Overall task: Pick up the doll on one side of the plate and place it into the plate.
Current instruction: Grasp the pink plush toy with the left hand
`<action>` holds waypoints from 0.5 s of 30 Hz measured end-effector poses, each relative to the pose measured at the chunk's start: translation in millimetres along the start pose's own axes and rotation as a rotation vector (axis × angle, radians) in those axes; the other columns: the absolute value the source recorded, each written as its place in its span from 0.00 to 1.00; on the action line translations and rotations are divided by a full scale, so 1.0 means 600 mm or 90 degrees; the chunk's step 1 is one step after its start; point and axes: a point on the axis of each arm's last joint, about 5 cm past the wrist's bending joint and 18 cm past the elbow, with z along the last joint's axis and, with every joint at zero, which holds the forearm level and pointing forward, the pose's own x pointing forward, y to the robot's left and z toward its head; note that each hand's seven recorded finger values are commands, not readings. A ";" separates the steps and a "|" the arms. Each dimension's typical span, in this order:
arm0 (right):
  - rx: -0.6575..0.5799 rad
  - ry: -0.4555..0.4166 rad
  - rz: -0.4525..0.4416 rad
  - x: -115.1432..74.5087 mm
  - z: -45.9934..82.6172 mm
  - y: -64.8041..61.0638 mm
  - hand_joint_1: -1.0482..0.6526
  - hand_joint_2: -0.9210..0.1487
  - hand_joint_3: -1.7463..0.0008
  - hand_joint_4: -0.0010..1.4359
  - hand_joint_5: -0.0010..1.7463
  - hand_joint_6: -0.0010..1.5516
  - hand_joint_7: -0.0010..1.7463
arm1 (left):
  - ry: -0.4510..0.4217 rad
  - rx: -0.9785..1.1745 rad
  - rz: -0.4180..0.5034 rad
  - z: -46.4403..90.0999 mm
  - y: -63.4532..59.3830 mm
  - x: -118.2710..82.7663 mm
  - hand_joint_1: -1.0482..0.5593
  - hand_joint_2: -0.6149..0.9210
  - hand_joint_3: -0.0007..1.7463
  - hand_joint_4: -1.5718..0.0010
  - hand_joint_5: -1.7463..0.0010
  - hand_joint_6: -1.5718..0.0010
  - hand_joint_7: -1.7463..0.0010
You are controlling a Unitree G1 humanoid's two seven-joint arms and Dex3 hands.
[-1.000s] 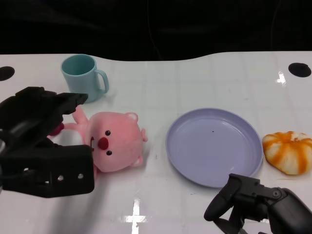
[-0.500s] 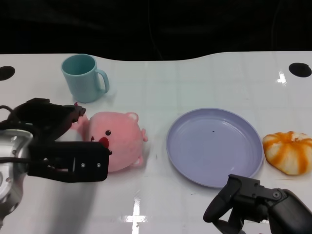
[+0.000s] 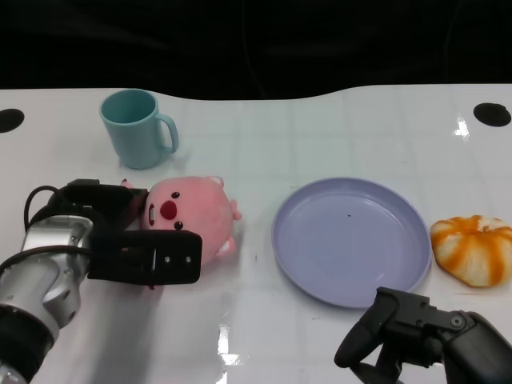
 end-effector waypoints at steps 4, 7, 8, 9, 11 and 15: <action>0.001 0.007 0.000 -0.001 0.000 0.001 0.46 0.00 0.80 0.44 0.91 0.37 0.75 | 0.007 -0.020 -0.001 0.000 -0.013 0.010 0.32 1.00 0.01 0.76 0.93 0.69 0.98; 0.003 0.011 0.000 -0.002 -0.001 0.001 0.46 0.00 0.80 0.44 0.91 0.37 0.75 | -0.001 -0.054 0.025 -0.004 -0.025 0.014 0.42 1.00 0.04 0.54 0.86 0.50 0.94; 0.004 0.013 -0.001 -0.003 -0.002 0.002 0.46 0.00 0.80 0.44 0.91 0.37 0.75 | -0.005 -0.068 0.038 -0.006 -0.029 0.014 0.43 1.00 0.04 0.53 0.85 0.48 0.93; 0.005 0.015 -0.001 -0.004 -0.002 0.002 0.45 0.00 0.80 0.45 0.91 0.37 0.75 | -0.009 -0.080 0.048 -0.007 -0.032 0.015 0.46 1.00 0.04 0.47 0.62 0.36 0.94; 0.005 0.016 -0.001 -0.004 -0.002 0.002 0.45 0.00 0.80 0.45 0.91 0.37 0.75 | -0.014 -0.102 0.068 -0.008 -0.039 0.016 0.49 1.00 0.04 0.48 0.26 0.22 0.92; 0.003 0.017 -0.002 -0.004 -0.003 0.002 0.46 0.00 0.80 0.44 0.90 0.37 0.74 | -0.025 -0.124 0.111 -0.011 -0.052 0.015 0.49 1.00 0.14 0.49 0.01 0.58 0.07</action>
